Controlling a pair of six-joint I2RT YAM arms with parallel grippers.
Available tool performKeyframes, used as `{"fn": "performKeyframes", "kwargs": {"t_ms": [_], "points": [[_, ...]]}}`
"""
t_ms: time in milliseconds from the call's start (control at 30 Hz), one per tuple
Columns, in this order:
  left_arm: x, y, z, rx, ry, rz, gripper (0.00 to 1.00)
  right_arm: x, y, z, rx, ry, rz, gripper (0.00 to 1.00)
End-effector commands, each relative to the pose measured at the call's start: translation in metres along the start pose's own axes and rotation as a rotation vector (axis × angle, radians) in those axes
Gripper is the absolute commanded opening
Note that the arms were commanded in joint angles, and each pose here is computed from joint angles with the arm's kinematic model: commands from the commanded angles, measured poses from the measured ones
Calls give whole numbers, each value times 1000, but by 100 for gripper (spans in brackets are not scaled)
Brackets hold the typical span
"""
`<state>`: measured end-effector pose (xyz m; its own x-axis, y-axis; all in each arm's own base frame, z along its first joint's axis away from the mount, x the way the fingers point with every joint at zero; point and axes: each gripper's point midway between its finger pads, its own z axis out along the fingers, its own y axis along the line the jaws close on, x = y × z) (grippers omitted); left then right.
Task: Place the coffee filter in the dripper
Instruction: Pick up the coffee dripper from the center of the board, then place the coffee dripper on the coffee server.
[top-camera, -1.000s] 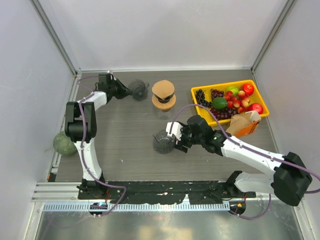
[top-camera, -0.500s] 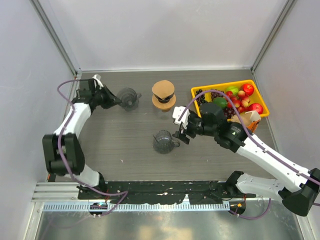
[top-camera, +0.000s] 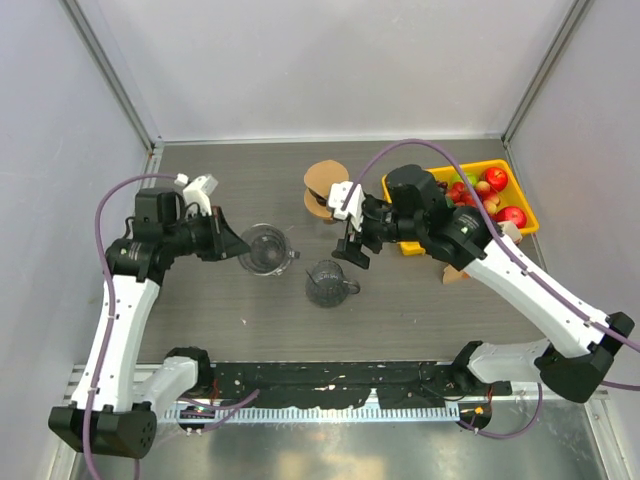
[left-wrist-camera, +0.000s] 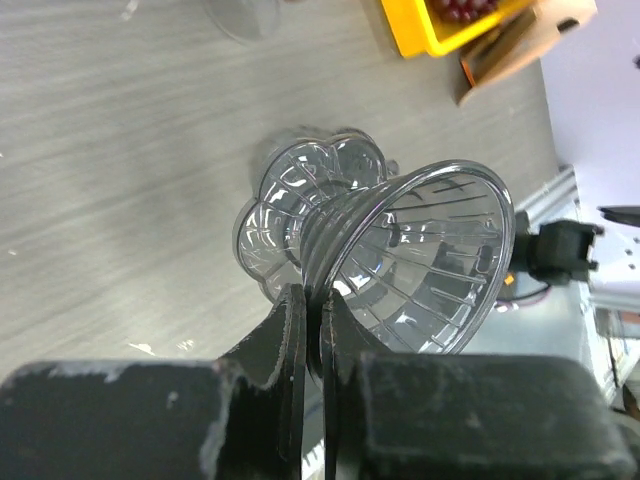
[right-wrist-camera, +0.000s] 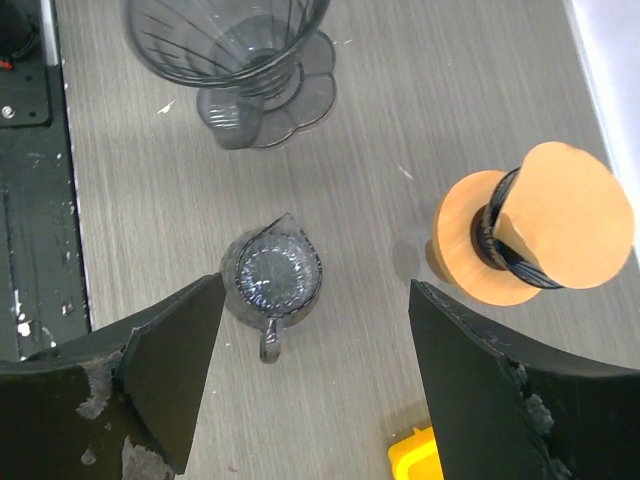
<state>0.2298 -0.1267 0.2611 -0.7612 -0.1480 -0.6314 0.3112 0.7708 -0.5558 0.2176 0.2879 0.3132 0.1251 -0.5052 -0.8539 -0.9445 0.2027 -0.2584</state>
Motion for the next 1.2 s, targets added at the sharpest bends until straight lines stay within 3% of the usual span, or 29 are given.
{"fn": "performKeyframes", "kwargs": {"t_ms": [0,333,700,833,1167], "points": [[25,-22,-6,76,79,-28,0,-14,13,0,-58,7,-20,82],[40,-27,3,47,119,-143,0,-11,55,25,-148,69,-133,84],[39,-30,9,42,127,-141,0,-18,54,57,-142,87,-123,75],[39,-29,11,33,125,-133,0,-19,54,66,-148,80,-112,70],[35,-39,12,72,125,-141,0,-11,55,78,-148,93,-96,47]]}}
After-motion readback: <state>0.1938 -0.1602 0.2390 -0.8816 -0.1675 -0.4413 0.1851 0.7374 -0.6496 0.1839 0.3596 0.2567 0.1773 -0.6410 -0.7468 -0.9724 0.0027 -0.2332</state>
